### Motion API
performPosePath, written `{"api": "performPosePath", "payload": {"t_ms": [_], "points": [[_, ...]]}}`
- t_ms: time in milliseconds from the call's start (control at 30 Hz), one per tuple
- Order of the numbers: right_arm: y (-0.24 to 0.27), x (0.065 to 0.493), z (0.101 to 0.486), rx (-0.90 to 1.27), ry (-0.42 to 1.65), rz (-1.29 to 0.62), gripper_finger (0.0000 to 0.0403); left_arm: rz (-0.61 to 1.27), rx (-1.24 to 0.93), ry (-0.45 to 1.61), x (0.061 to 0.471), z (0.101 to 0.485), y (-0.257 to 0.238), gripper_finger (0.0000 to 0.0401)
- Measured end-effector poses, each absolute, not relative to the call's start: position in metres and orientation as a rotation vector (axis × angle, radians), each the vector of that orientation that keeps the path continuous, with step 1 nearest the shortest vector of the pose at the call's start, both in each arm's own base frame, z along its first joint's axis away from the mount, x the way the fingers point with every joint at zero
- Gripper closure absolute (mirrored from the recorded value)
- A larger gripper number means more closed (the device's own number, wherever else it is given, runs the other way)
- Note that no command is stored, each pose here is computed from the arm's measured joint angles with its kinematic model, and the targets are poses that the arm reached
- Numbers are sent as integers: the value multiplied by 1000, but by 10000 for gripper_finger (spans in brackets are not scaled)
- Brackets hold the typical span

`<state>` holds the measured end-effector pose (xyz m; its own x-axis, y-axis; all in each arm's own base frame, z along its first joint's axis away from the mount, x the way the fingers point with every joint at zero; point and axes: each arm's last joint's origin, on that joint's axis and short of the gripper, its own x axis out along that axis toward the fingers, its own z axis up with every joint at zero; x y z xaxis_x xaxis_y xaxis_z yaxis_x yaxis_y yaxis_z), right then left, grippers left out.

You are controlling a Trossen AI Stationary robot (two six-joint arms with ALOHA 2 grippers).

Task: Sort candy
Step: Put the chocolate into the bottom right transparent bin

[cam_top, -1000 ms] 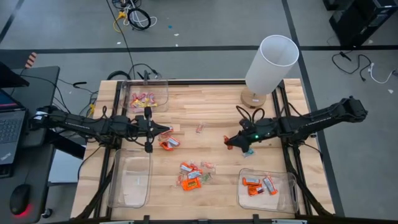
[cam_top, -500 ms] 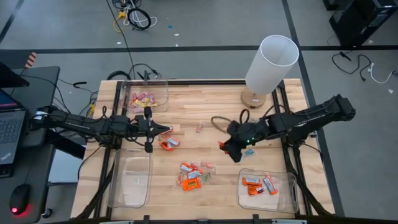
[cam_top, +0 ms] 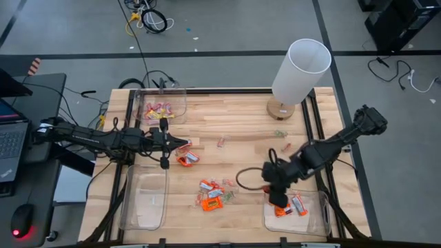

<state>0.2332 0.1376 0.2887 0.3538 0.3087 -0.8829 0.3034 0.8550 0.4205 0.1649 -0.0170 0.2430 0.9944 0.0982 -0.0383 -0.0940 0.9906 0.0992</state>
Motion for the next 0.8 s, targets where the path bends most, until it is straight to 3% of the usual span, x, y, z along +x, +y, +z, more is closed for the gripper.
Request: {"api": "performPosePath", "payload": {"t_ms": [367,800], "points": [[179,184,279,576,1460,-98,359,120,73,17,165,246,-16,396],[213,179,244,448,1583,-142,349,178,75,34,165,244,-15,396]]}}
